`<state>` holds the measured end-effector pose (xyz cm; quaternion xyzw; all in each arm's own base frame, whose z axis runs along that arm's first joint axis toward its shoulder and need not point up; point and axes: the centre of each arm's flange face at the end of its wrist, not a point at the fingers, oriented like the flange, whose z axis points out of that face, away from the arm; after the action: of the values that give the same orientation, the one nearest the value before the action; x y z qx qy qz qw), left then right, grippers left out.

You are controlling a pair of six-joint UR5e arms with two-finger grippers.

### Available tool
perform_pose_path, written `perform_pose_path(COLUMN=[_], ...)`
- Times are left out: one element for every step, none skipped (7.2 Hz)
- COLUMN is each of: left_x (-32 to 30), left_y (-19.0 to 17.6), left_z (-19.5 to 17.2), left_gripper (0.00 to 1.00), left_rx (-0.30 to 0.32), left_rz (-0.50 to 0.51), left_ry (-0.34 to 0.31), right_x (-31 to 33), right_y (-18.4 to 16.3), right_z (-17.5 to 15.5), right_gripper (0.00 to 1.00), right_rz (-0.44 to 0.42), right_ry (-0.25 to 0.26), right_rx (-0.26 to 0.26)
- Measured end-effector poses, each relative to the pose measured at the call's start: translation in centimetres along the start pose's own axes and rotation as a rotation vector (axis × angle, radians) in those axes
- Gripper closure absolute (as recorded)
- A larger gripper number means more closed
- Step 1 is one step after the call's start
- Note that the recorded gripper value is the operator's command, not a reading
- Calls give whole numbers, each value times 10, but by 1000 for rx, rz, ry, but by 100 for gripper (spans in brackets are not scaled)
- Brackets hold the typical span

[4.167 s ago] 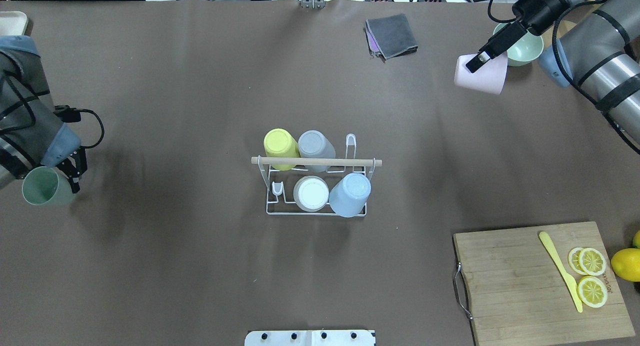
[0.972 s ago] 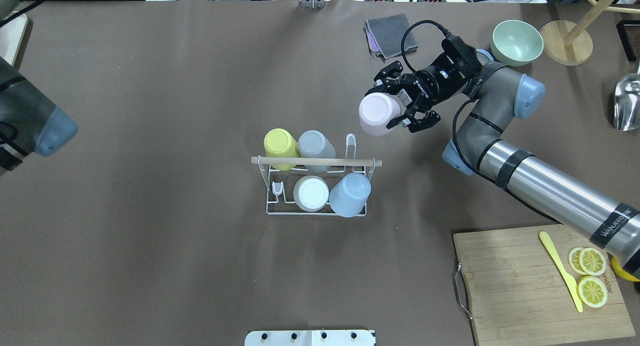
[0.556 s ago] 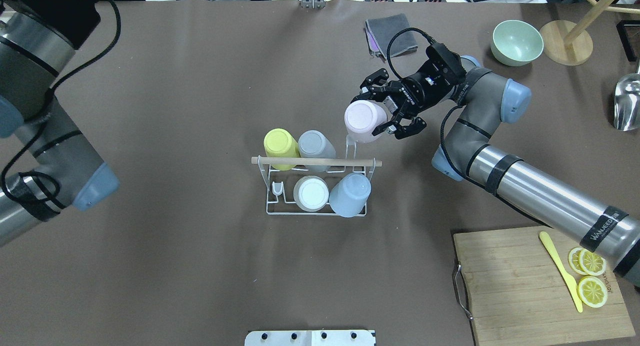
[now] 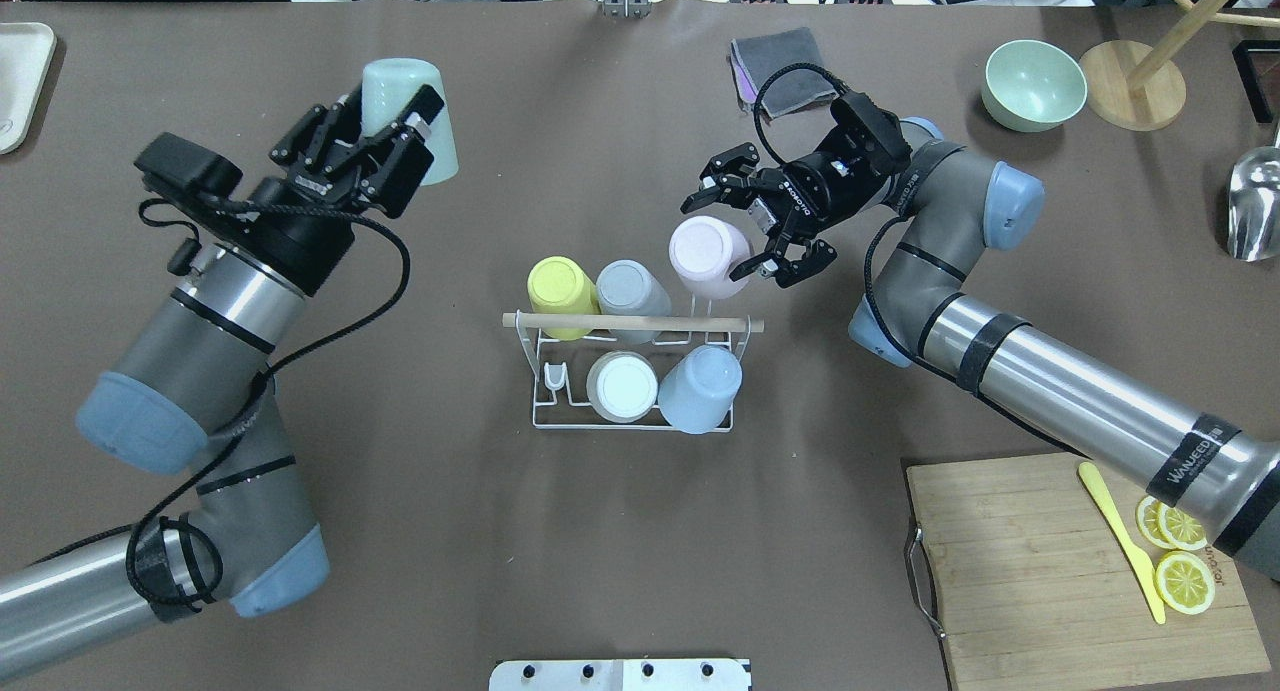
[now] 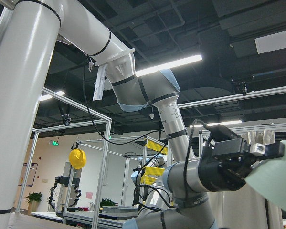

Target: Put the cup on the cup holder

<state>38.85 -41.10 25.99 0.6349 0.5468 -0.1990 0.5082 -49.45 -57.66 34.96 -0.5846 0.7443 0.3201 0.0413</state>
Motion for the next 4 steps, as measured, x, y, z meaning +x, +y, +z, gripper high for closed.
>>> perform_pose_path(left_x=[21,42,62,82], left_y=[19,32,43,56], left_z=[-10,-16,-21,-30], left_gripper=[100,100,100,100], left_rx=[-14,-21,-31,-46], left_rz=[15,30,39,40], left_ry=[0,4,16,23], right_x=[0,1,4,7], right_y=[1,0,-6,-19], right_z=[1,1,-6,-18], right_gripper=[0,0,0,1], right_rz=[4,7,8,10], right_ry=[3,9,24,54], right_rx=[0,-2,-9,-10])
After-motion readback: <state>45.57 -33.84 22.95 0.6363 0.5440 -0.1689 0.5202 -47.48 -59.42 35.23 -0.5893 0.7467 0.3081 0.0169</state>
